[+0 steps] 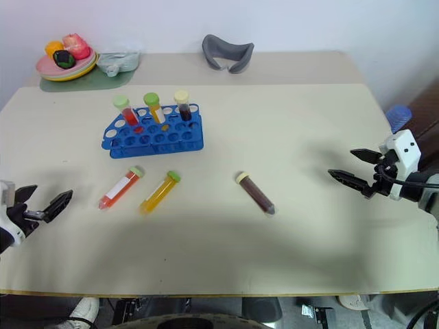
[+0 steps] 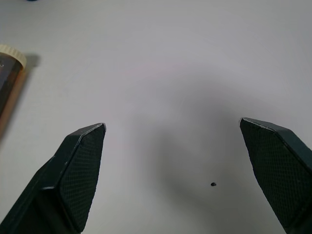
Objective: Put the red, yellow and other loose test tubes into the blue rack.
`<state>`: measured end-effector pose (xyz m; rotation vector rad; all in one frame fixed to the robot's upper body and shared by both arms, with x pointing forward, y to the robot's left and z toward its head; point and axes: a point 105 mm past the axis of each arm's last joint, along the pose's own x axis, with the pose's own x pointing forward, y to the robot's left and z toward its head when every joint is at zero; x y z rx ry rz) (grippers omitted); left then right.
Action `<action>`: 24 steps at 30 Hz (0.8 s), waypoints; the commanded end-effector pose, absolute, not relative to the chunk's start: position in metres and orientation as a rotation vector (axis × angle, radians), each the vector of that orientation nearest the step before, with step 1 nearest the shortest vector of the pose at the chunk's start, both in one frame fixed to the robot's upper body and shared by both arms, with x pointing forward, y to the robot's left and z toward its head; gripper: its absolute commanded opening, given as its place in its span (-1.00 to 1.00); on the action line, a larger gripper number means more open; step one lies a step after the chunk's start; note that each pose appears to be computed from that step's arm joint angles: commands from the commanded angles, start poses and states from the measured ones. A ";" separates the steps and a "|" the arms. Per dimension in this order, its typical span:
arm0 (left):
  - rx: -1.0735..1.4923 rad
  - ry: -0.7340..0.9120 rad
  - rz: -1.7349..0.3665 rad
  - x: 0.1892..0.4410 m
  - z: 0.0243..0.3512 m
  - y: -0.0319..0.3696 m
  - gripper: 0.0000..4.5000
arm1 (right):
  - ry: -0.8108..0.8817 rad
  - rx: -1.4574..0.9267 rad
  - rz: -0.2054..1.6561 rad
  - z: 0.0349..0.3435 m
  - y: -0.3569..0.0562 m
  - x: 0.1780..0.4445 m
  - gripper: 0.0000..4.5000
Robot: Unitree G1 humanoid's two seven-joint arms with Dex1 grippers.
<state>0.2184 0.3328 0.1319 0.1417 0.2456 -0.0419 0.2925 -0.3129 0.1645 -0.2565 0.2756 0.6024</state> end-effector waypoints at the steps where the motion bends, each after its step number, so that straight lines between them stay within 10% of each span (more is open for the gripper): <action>1: 0.169 0.195 -0.013 0.215 0.146 0.336 0.95 | 0.239 -0.299 0.618 0.177 -0.309 0.297 1.00; 15: 0.164 0.147 -0.123 0.229 0.154 0.313 0.95 | 0.217 -0.330 0.657 0.189 -0.283 0.301 1.00; 24: 0.226 0.100 -0.549 0.259 0.162 0.231 0.95 | 0.224 -0.430 0.750 0.212 -0.215 0.280 1.00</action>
